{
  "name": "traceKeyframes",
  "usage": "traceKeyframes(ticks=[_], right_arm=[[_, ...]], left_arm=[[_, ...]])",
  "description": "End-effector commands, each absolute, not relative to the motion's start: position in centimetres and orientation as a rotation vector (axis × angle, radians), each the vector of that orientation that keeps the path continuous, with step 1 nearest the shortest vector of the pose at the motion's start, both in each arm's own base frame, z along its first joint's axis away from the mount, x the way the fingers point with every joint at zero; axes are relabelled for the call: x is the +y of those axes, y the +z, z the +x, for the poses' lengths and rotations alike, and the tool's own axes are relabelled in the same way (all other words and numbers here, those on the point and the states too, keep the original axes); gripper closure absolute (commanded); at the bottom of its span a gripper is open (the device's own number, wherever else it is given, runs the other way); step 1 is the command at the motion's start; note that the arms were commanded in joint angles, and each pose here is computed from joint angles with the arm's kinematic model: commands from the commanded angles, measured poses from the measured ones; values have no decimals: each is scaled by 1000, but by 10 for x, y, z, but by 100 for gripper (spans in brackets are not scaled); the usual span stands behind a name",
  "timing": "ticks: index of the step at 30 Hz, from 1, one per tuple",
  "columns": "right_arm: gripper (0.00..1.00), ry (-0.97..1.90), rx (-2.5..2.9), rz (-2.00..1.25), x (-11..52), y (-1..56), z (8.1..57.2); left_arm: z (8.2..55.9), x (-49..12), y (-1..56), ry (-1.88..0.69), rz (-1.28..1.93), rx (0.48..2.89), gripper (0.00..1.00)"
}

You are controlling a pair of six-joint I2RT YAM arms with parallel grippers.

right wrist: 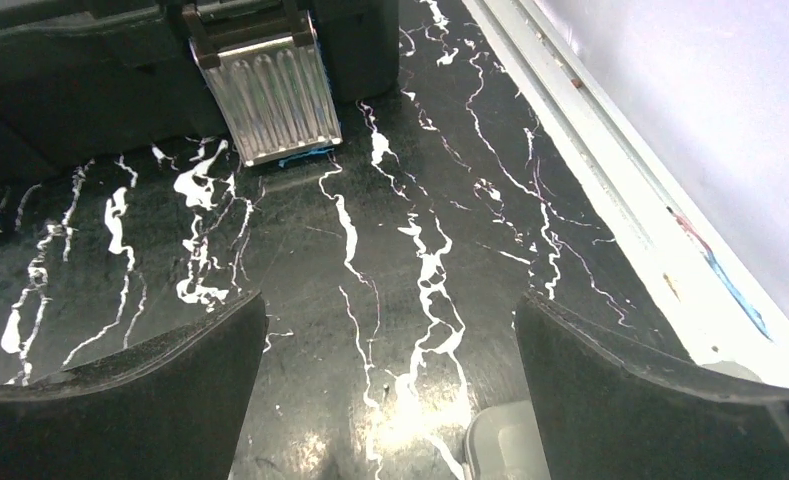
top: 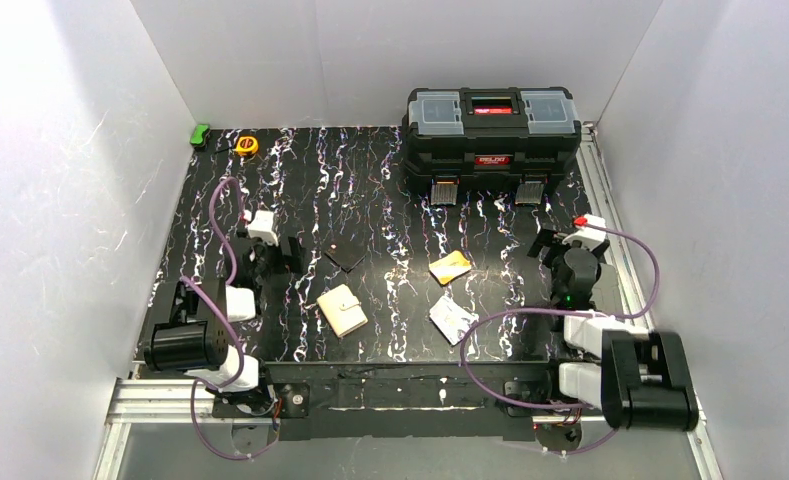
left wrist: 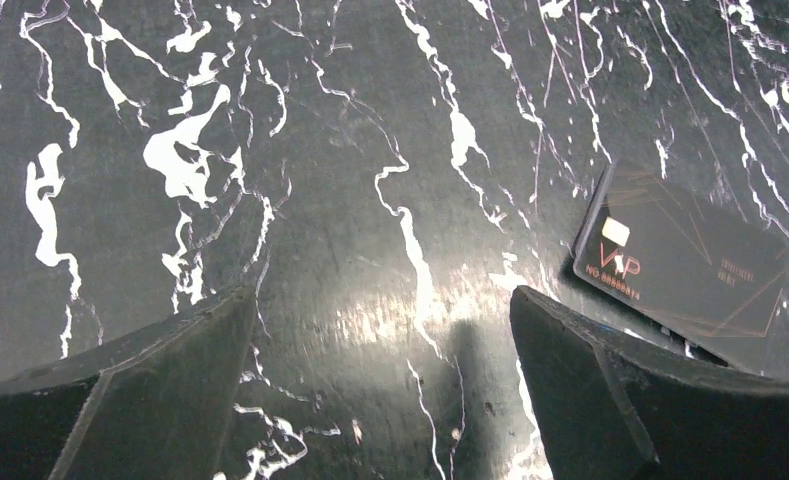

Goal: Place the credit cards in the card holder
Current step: Pick up the card holder from the center of the board.

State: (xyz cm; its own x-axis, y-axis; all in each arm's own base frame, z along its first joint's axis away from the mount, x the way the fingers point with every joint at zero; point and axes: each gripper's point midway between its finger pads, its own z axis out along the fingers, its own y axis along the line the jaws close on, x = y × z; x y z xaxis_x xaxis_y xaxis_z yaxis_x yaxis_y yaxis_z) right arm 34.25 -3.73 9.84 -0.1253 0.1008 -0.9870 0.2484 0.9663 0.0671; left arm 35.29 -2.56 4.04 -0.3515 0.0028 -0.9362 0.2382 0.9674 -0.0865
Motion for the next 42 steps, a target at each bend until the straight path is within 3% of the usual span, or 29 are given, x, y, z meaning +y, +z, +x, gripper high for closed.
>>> traceKeyframes(ticks=[1, 6, 9, 14, 18, 20, 31, 39, 42], right_arm=[[0, -60, 1736, 358, -34, 133, 342], [0, 112, 1838, 453, -12, 179, 354], [0, 359, 1859, 477, 28, 195, 353], [0, 759, 1943, 138, 109, 208, 335], [0, 614, 2130, -101, 172, 183, 310], [0, 691, 2140, -205, 207, 179, 293], [0, 685, 2178, -844, 372, 143, 220], [0, 636, 2199, -1020, 421, 101, 205], [6, 636, 2183, -1040, 427, 96, 207]], left_arm=[[370, -22, 64, -250, 141, 1988, 1], [367, -40, 92, -411, 345, 2261, 1], [361, -42, 116, -461, 363, 2355, 0], [338, -47, 157, -544, 329, 2456, 0], [309, -59, 173, -633, 390, 2457, 7], [293, -62, 173, -635, 464, 2425, 8], [213, -69, 166, -561, 830, 2258, 5], [198, -73, 168, -552, 895, 2201, 5], [199, -73, 169, -554, 891, 2203, 6]])
